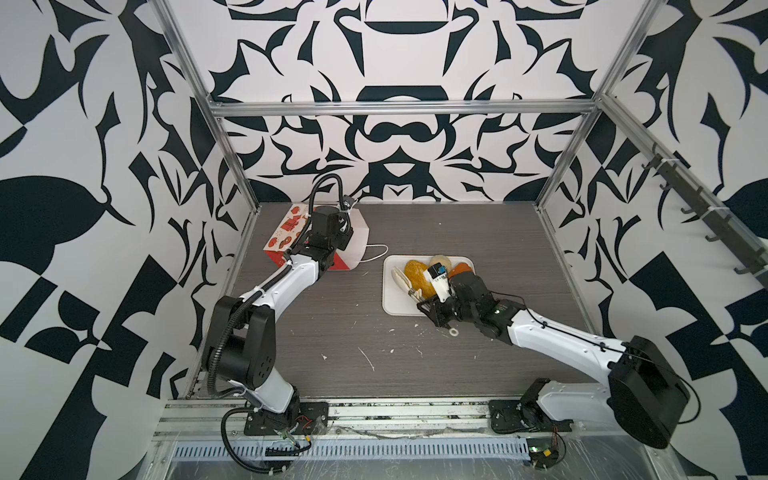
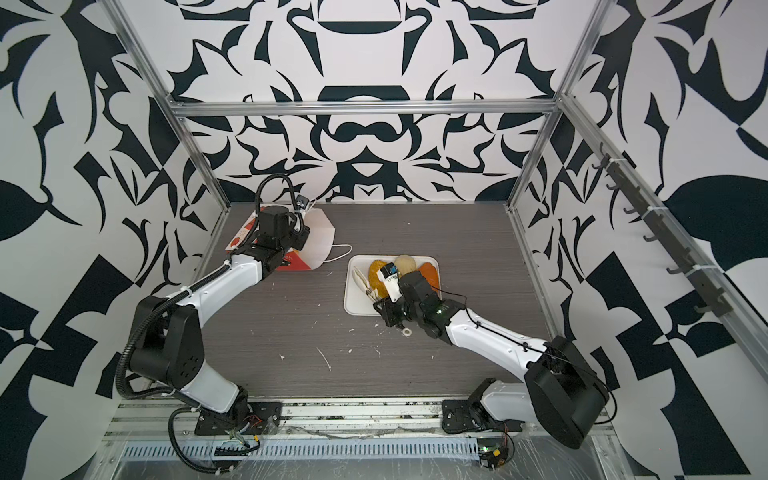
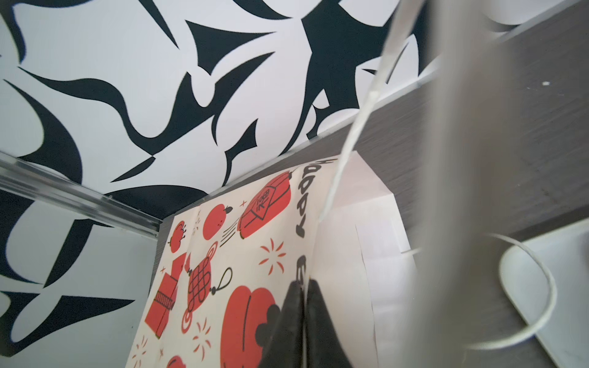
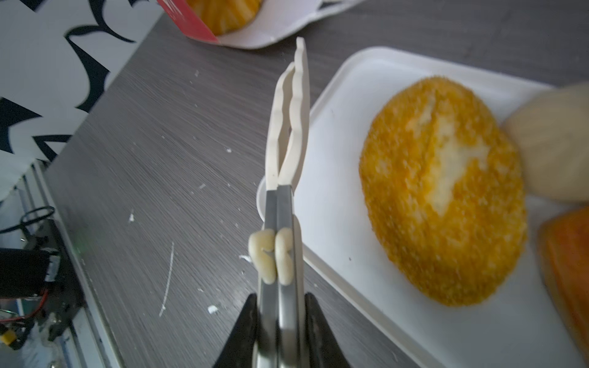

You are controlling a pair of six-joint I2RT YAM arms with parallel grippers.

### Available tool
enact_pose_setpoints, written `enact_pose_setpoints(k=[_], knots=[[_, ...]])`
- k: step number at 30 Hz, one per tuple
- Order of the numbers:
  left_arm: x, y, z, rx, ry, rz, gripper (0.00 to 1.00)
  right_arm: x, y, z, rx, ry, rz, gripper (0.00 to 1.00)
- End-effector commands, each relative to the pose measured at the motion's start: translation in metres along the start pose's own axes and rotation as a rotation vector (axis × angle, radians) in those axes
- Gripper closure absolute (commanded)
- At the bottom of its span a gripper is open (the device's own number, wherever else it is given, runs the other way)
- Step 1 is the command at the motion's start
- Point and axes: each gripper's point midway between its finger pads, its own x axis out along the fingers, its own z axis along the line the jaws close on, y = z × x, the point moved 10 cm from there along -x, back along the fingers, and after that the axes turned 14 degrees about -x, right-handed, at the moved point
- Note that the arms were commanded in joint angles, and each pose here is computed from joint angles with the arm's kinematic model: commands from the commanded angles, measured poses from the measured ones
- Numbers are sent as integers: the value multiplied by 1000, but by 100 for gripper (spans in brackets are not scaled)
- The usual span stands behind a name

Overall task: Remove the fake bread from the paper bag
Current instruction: 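Reach the tongs into the bag mouth held by the left gripper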

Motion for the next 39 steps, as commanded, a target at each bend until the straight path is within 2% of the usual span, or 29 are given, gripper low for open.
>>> enact_pose_setpoints(k=[1,10,16,22,32,39], knots=[[-17,0,0,19,64,-1,92,1,-52,7,-45,-84,-205,91],[-46,9,-3,42,148,0,92,63,-79,5,51,-289,-243,92],[-43,17,-12,86,151,56,92,108,-82,-2,114,-377,-268,92],[-36,18,-16,71,165,68,93,142,-96,-11,74,-290,-324,92],[-31,17,-20,92,174,66,93,197,-125,-20,-16,-136,-287,93],[-29,16,-20,128,155,60,93,198,-122,-17,-82,58,-263,93]])
